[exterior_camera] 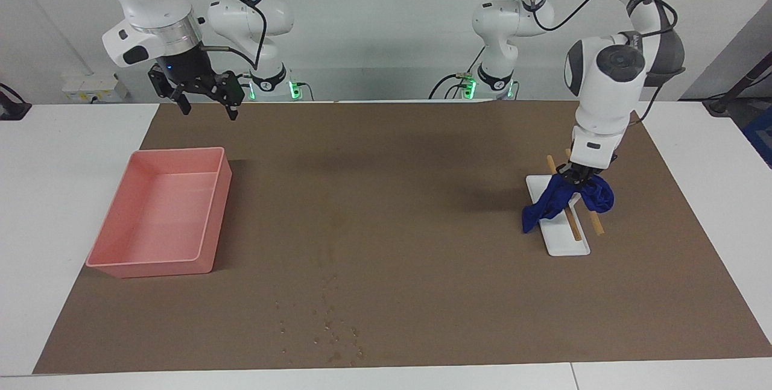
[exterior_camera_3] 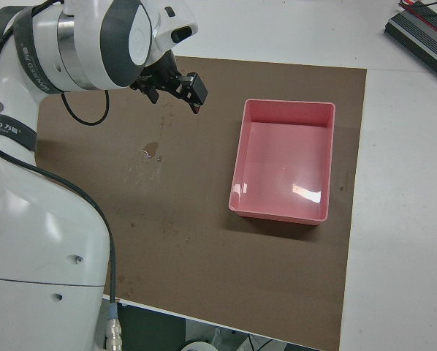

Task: Wipe water with towel using both arms
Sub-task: 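Lift the towel with the left gripper while the right gripper approaches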

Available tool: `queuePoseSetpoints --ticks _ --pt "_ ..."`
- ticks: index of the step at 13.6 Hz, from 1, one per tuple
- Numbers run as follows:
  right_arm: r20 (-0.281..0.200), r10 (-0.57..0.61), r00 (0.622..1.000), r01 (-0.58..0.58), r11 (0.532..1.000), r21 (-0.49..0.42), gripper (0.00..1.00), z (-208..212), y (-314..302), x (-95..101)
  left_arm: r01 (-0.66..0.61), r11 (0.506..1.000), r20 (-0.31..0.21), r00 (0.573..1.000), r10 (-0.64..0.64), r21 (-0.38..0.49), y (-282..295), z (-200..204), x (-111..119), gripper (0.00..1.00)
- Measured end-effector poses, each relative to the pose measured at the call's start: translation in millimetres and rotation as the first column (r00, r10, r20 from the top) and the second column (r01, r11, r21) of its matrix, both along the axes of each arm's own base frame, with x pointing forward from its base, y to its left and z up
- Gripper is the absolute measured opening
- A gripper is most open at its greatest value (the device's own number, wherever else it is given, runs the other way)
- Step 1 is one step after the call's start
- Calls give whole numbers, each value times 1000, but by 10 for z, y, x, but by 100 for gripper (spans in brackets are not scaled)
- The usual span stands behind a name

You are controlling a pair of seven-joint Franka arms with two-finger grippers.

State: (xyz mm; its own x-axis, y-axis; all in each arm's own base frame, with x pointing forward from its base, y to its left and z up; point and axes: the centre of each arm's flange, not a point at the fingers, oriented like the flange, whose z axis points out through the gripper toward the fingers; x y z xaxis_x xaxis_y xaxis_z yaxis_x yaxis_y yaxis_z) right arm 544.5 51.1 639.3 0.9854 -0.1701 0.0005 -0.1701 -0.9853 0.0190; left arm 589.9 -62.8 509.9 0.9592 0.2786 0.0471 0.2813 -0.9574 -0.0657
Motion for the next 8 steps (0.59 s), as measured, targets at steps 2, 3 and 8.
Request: queuePoseSetpoints --ticks 2,3,8 --pt "3 2 1000 -2 1000 0 100 3 9 2 -78 988 -14 997 77 -133 12 418 -52 7" --pt "11 -1 1000 1 1000 1 100 10 21 9 -145 969 -25 989 143 -201 26 608 -98 7" --pt "33 -182 983 177 977 119 100 56 305 34 -574 693 -232 816 529 -436 -267 1118 -278 7"
